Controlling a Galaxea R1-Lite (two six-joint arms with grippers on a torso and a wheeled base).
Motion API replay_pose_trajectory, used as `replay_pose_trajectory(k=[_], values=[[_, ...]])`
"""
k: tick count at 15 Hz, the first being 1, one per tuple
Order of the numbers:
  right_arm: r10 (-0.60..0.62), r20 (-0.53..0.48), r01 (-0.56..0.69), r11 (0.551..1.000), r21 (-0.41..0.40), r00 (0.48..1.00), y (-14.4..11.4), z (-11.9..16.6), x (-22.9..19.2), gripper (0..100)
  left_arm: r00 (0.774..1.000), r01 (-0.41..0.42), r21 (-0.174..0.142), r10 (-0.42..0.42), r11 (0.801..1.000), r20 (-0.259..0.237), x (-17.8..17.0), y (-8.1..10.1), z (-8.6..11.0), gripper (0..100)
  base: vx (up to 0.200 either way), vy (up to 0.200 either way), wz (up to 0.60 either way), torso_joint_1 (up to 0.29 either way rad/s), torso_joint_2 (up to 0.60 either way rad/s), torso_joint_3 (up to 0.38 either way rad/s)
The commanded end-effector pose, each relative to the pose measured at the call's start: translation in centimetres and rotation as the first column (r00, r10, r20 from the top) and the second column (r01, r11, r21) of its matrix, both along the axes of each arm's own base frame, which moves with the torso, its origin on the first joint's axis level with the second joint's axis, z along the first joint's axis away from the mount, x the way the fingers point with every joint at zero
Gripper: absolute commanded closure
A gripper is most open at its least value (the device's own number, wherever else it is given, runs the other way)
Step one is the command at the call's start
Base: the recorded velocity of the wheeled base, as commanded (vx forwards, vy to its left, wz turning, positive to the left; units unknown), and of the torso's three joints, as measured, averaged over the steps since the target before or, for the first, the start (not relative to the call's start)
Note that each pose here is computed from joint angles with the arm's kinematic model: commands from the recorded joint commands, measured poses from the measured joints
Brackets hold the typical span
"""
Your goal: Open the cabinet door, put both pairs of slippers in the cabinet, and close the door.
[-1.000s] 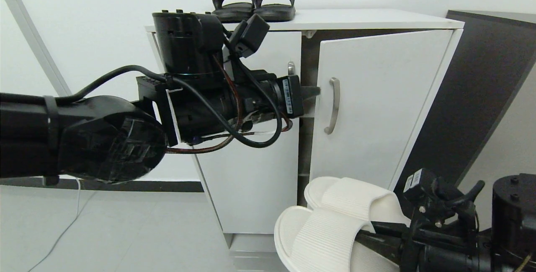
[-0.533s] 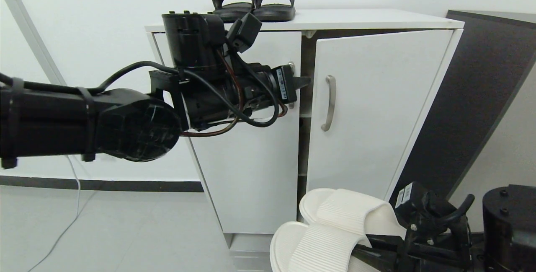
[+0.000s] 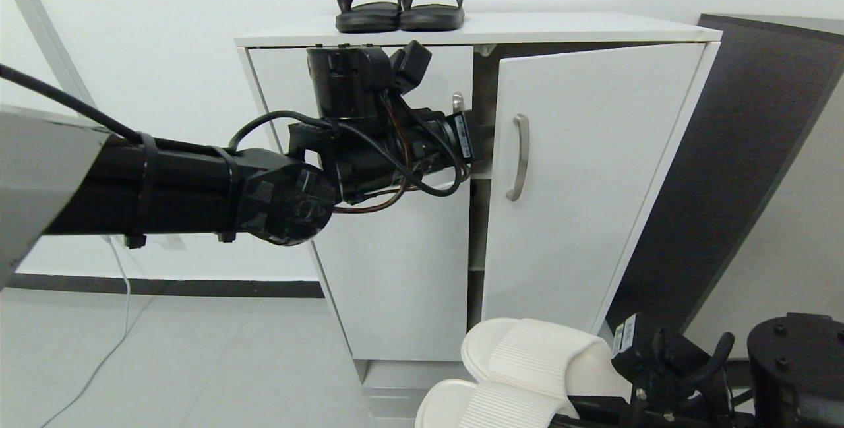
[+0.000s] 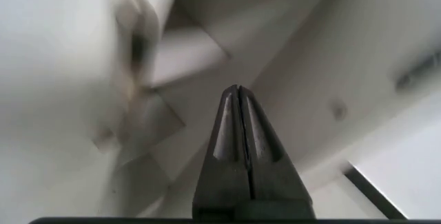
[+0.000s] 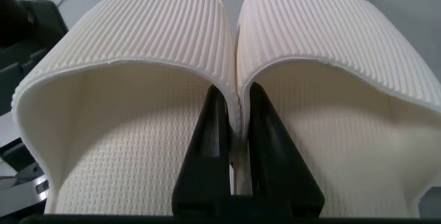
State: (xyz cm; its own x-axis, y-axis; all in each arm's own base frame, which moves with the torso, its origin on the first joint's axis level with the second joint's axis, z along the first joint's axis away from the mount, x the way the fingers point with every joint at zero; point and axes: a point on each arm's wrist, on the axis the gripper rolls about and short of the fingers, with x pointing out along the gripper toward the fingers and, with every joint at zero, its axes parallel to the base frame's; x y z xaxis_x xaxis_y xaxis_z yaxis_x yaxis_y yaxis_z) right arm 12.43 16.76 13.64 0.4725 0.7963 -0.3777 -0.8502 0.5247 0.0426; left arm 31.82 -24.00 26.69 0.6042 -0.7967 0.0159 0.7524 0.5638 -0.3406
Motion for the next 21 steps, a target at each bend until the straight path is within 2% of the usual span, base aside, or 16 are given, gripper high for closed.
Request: replay_pose_trajectory(k=[1, 3, 5, 11, 14, 16, 18, 19, 20, 21], values=[[0.008, -0.005, -0.009, 1.0, -0.006, 1.0, 0.1, -0.2, -0.1, 100, 0.999, 0.046, -0.002, -0.046, 0.999, 0.01, -1.6, -1.0, 0.0, 100, -0.2, 0.0, 0.0, -0.007, 0.0, -0.002], [0.017, -0.006, -0.017, 1.0, -0.005, 1.0, 0.2, -0.2, -0.3, 100, 0.992, 0.118, -0.021, -0.117, 0.993, 0.036, -3.9, -2.7, -0.1, 100, -0.2, 0.0, 0.0, -0.002, 0.0, 0.002], [0.025, -0.006, -0.025, 1.0, -0.005, 1.0, 0.2, -0.2, -0.5, 100, 0.988, 0.143, -0.042, -0.14, 0.989, 0.062, -4.6, -3.4, 0.0, 100, -0.1, 0.0, 0.0, 0.004, 0.0, 0.001], [0.024, -0.005, -0.024, 1.0, -0.001, 1.0, 0.3, -0.2, -0.5, 100, 0.992, 0.114, -0.039, -0.112, 0.993, 0.053, -3.9, -2.6, -0.3, 100, 0.0, 0.0, 0.0, 0.0, 0.0, 0.0], [0.023, -0.008, -0.023, 1.0, -0.001, 1.0, 0.3, -0.2, -0.4, 100, 0.996, 0.07, -0.04, -0.068, 0.997, 0.055, -3.6, -1.1, -0.1, 100, 0.0, 0.0, 0.0, 0.0, 0.0, 0.0], [-0.052, -0.014, 0.052, 0.998, -0.019, 0.999, 0.9, -0.5, 1.4, 100, 0.997, -0.058, -0.036, 0.059, 0.998, 0.048, -4.1, 2.4, 0.3, 100, 0.0, 0.0, 0.0, 0.0, 0.0, 0.0], [-0.073, -0.011, 0.073, 0.997, -0.02, 0.997, 0.9, -0.5, 1.7, 100, 0.996, -0.073, -0.033, 0.075, 0.997, 0.049, -4.3, 2.9, 0.4, 100, 0.0, 0.0, 0.0, 0.0, 0.0, 0.0], [-0.324, -0.027, 0.325, 0.946, 0.007, 0.946, 2.5, -0.2, 5.0, 100, 0.974, -0.204, 0.034, 0.2, 0.978, 0.104, -7.6, 9.0, 0.5, 100, 0.0, 0.0, 0.0, 0.0, 0.0, 0.0], [-0.404, -0.034, 0.405, 0.914, 0.028, 0.914, 3.0, 0.0, 6.3, 100, 0.956, -0.27, 0.068, 0.26, 0.96, 0.136, -9.5, 11.2, 0.2, 100, 0.0, 0.0, 0.0, 0.0, 0.0, 0.0], [-0.463, -0.038, 0.464, 0.885, 0.038, 0.886, 3.2, 0.0, 7.7, 100, 0.935, -0.337, 0.082, 0.323, 0.938, 0.143, -11.4, 13.0, -0.1, 100, 0.0, 0.0, 0.0, 0.0, 0.0, 0.0]])
